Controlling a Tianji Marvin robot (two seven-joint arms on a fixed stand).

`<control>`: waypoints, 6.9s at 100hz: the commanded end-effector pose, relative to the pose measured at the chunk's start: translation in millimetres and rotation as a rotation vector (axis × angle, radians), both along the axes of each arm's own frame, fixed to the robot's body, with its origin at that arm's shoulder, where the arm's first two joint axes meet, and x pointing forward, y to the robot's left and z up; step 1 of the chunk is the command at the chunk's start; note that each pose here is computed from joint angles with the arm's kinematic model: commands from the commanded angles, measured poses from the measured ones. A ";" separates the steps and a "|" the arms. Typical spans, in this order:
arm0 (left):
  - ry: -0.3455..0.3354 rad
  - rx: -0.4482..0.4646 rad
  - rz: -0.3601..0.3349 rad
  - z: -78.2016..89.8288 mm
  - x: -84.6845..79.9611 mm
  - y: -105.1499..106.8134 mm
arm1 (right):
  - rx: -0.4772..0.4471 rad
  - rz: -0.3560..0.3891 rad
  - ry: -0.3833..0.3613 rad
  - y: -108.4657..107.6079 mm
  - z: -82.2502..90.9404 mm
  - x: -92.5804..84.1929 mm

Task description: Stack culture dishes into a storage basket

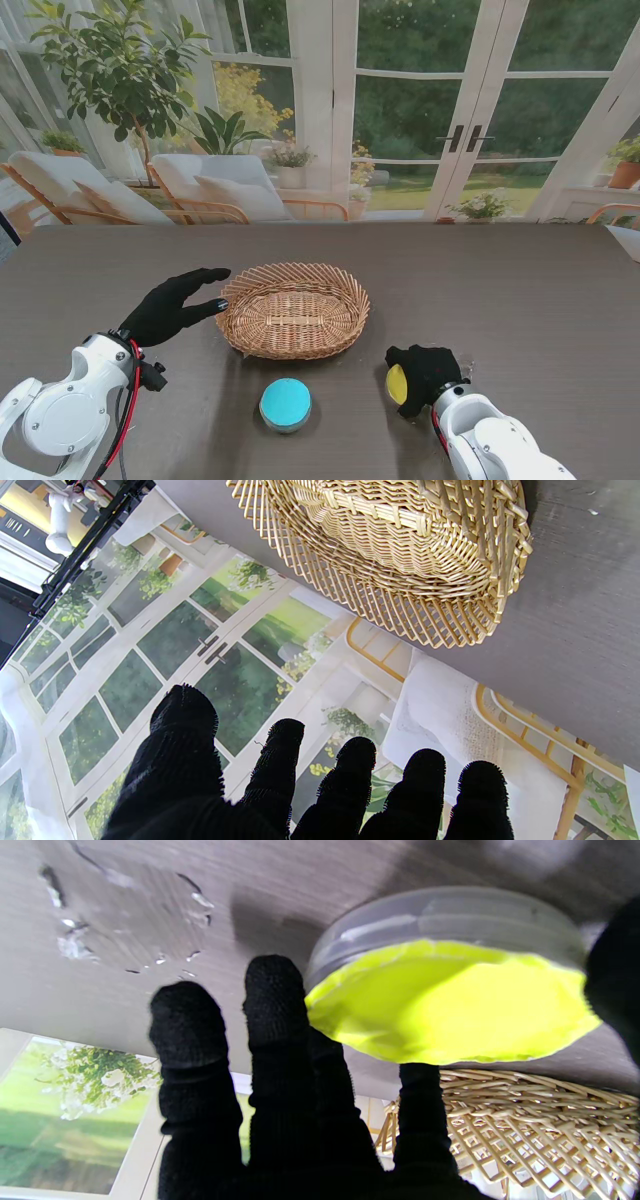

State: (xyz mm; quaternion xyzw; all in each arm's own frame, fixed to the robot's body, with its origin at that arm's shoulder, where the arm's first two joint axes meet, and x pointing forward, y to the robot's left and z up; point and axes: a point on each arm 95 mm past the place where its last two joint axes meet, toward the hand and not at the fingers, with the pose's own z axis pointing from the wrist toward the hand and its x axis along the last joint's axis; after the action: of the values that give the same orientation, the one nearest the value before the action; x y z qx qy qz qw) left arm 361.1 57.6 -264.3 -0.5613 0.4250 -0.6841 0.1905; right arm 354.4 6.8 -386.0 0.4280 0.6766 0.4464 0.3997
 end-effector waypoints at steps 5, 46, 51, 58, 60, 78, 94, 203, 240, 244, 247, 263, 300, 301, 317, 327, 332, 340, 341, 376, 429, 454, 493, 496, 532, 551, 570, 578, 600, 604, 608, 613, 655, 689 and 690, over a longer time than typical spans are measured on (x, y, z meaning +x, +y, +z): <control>0.017 0.003 -0.009 -2.1 -1.2 -0.8 | -0.016 -0.013 0.046 -5.6 -20.7 -9.0; 0.016 0.001 -0.005 -1.6 -1.5 -0.1 | 0.076 -0.023 0.039 -0.9 6.8 -6.5; 0.015 0.001 -0.005 -1.6 -1.6 0.0 | 0.096 -0.020 0.040 1.3 13.1 -6.0; 0.015 0.001 -0.004 -1.5 -1.9 0.3 | 0.122 -0.012 0.041 4.9 22.7 -5.0; 0.015 0.000 -0.003 -1.4 -2.0 0.3 | 0.129 -0.009 0.043 6.1 25.2 -4.8; 0.013 0.000 -0.001 -1.1 -2.6 1.2 | 0.177 0.039 0.038 19.9 49.7 -4.9; 0.014 -0.002 0.000 -1.0 -2.6 1.5 | 0.216 0.105 0.029 38.1 67.4 -9.0; 0.003 0.004 0.021 0.5 -6.7 6.7 | 0.291 0.489 -0.006 143.3 71.9 -39.1; 0.002 0.006 0.029 0.8 -7.6 7.8 | 0.295 0.524 -0.003 154.2 57.3 -30.6; 0.002 0.006 0.031 1.0 -8.0 7.8 | 0.296 0.526 -0.002 155.2 55.9 -29.7; 0.001 0.005 0.033 1.1 -8.2 7.9 | 0.296 0.529 -0.003 156.0 54.9 -29.2; 0.000 0.006 0.035 1.4 -8.8 8.6 | 0.284 0.543 -0.007 159.3 50.5 -26.8; 0.001 0.006 0.036 1.1 -9.2 9.6 | 0.236 0.571 -0.023 161.8 41.1 -23.2; 0.001 0.006 0.036 1.0 -9.2 9.7 | 0.235 0.572 -0.024 161.8 40.8 -23.1; 0.002 0.005 0.036 0.9 -9.4 10.1 | 0.222 0.575 -0.032 162.6 37.9 -22.2; 0.002 0.005 0.036 0.8 -9.3 10.0 | 0.215 0.576 -0.036 163.5 36.7 -21.5; 0.002 0.005 0.036 0.8 -9.3 9.9 | 0.212 0.576 -0.036 163.9 35.9 -21.2; 0.002 0.005 0.036 0.8 -9.3 9.9 | 0.205 0.579 -0.036 164.4 34.8 -20.8; 0.002 0.005 0.036 0.8 -9.3 9.9 | 0.204 0.579 -0.036 164.4 34.7 -20.8; 0.005 0.002 0.036 0.9 -9.7 9.6 | 0.189 0.582 -0.039 165.2 36.7 -22.6; 0.012 0.000 0.032 1.0 -9.1 9.5 | 0.173 0.581 -0.046 166.8 37.1 -24.5; 0.013 0.001 0.033 0.8 -9.1 9.6 | 0.172 0.582 -0.051 168.3 35.1 -26.7; 0.017 0.002 0.030 0.5 -9.2 9.8 | 0.160 0.569 -0.052 168.5 35.4 -28.2; 0.017 0.003 0.030 0.4 -9.2 9.9 | 0.158 0.569 -0.053 168.6 35.5 -28.4; 0.022 0.002 0.027 0.0 -9.2 9.8 | 0.142 0.569 -0.054 169.0 36.5 -29.6; 0.025 0.002 0.024 -0.3 -8.8 9.5 | 0.134 0.566 -0.051 169.3 37.1 -30.0; 0.027 0.001 0.024 -0.4 -8.6 9.6 | 0.130 0.566 -0.045 170.0 37.1 -30.3; 0.027 0.001 0.024 -0.5 -8.6 9.6 | 0.130 0.564 -0.043 170.2 37.2 -30.5; 0.027 0.000 0.023 -0.6 -8.4 9.7 | 0.127 0.561 -0.040 170.9 37.0 -31.1; 0.027 0.000 0.023 -0.7 -8.3 9.8 | 0.126 0.561 -0.040 171.1 36.8 -31.3; 0.027 0.000 0.023 -0.7 -8.3 9.8 | 0.125 0.561 -0.040 171.2 36.8 -31.3; 0.027 0.000 0.023 -0.8 -8.4 9.9 | 0.124 0.561 -0.039 171.3 36.7 -31.5; 0.030 -0.002 0.024 -0.9 -8.7 10.4 | 0.110 0.557 -0.028 171.3 36.6 -33.2; 0.031 -0.004 0.027 -0.9 -9.1 11.1 | 0.096 0.559 -0.027 171.4 36.7 -33.8; 0.031 -0.004 0.027 -0.9 -9.1 11.1 | 0.096 0.559 -0.027 171.4 36.7 -33.9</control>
State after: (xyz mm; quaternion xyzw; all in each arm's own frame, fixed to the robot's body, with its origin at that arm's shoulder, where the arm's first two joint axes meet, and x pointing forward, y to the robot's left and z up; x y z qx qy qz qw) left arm 353.4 69.8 -264.4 -0.5751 0.4150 -0.6767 0.1978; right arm 323.6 176.7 -349.0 0.2404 0.7359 0.5809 0.2514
